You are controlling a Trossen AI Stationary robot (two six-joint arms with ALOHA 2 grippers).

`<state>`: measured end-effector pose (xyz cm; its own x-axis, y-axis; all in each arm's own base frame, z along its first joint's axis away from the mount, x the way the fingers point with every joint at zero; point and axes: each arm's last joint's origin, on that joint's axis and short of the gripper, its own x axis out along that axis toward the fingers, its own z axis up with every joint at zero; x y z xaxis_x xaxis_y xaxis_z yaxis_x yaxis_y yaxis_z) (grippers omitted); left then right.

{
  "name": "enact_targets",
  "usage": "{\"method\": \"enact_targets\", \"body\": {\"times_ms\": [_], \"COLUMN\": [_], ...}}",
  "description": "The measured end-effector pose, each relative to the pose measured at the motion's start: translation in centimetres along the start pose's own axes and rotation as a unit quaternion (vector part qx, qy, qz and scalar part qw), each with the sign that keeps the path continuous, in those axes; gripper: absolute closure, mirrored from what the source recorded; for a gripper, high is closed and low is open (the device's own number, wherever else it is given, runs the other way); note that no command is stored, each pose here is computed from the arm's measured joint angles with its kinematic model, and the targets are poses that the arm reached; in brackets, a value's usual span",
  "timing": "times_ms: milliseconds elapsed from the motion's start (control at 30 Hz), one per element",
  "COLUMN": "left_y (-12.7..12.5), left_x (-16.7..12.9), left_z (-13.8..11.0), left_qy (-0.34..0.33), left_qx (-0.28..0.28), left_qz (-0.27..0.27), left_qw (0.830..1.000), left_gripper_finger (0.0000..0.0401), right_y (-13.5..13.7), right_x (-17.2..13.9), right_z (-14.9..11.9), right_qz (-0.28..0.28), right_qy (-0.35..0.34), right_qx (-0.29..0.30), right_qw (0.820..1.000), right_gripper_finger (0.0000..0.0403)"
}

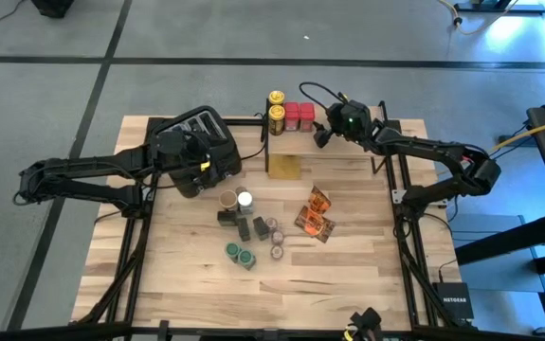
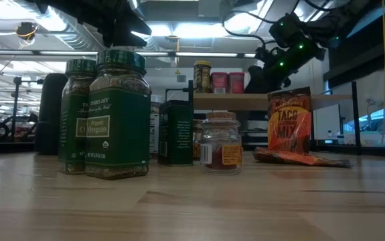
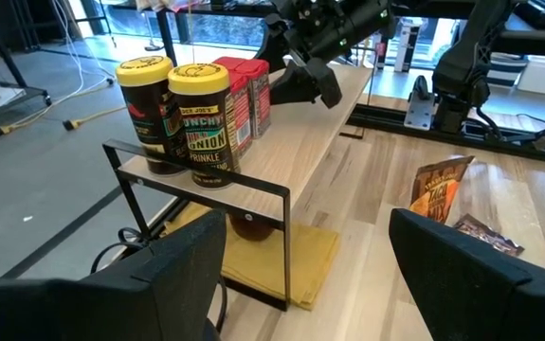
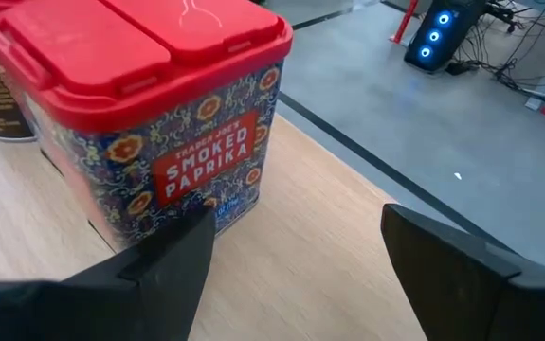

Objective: Shelf spices
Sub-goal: Put the red seasoning can on the shelf, then put the brown seasoning bottle on the shelf

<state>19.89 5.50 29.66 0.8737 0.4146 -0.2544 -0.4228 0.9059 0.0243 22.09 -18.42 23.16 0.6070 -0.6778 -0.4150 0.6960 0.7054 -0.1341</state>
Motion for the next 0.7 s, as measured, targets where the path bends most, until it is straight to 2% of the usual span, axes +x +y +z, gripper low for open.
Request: {"method": "enact_targets", "body": {"times_ms": [233, 333, 567, 700], "left_y": [0.0, 0.0, 0.0, 0.0], "left_x": [0.0, 0.0, 0.0, 0.0], "left_z": [0.0, 0.0, 0.0, 0.0], "left_qy": [0.0, 0.0, 0.0, -0.001], "left_qx": [0.0, 0.003, -0.008, -0.011], "left_qz": [0.0, 0.0, 0.0, 0.0], "left_qw": [1.0, 1.0, 1.0, 1.0], "left_gripper_finger": [0.0111, 0.0111, 0.0111, 0.0111], "right_y": [0.1, -0.2, -0.1, 1.8], "right_x": [0.0, -0.6, -5.6, -9.4], "right_z": [0.1, 0.4, 1.9, 2.7], "right_qz": [0.011, -0.009, -0.001, 0.058], "right_qy": [-0.003, -0.006, -0.019, -0.049], "right_qx": [0.0, 0.0, -0.007, -0.018], "right_qw": [1.0, 1.0, 1.0, 0.997], "right_gripper_finger": [0.0094, 0.0094, 0.0094, 0.0094]}}
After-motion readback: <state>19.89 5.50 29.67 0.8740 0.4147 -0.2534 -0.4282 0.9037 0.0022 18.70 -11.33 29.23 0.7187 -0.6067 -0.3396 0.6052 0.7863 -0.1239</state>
